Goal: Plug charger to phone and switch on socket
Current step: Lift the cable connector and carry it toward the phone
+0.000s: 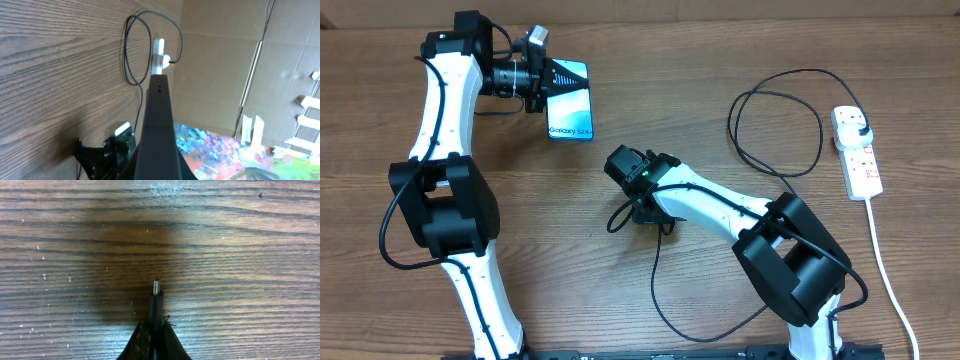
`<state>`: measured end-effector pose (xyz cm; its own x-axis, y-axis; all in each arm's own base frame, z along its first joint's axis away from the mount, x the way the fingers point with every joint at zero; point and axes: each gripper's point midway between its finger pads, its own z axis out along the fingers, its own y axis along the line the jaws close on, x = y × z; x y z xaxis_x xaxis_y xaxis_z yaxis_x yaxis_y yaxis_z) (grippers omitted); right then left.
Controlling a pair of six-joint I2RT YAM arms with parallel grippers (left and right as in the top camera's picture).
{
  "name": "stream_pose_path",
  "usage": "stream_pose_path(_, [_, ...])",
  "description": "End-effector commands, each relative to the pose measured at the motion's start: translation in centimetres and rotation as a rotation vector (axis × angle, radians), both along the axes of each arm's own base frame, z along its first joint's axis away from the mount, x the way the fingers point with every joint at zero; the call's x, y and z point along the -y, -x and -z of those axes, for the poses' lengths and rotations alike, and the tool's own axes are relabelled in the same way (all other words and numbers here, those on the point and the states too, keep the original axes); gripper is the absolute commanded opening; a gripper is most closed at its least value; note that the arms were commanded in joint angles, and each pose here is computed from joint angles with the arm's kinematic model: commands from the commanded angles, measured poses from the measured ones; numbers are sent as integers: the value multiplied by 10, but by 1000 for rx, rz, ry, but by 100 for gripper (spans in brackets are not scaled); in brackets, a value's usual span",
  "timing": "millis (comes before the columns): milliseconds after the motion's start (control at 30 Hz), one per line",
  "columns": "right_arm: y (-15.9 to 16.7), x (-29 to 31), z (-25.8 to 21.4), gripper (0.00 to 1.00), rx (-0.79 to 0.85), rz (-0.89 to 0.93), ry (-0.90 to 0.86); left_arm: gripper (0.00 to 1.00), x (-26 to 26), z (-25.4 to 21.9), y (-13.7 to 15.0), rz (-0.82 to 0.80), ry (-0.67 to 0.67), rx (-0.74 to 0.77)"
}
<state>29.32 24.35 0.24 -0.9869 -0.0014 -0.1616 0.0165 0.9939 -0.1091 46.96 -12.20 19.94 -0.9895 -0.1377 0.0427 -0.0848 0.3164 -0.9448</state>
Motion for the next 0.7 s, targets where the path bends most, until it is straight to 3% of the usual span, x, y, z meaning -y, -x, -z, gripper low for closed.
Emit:
stream_pose_path(0, [-1,4,10,4,-9,7,29,4,0,-11,-3,0,40,22])
stream_pose_path(367, [3,-6,9,4,-93,26,-77,4,0,-16,-3,-1,71,20])
stream_pose_path(567, [-4,-21,2,4,-195,29,-279,4,-8,-29,-7,-13,138,55])
stream_pose_path(667, [-11,-42,-12,4,-254,-11,-476,4,-13,-33,-9,-26,165,53])
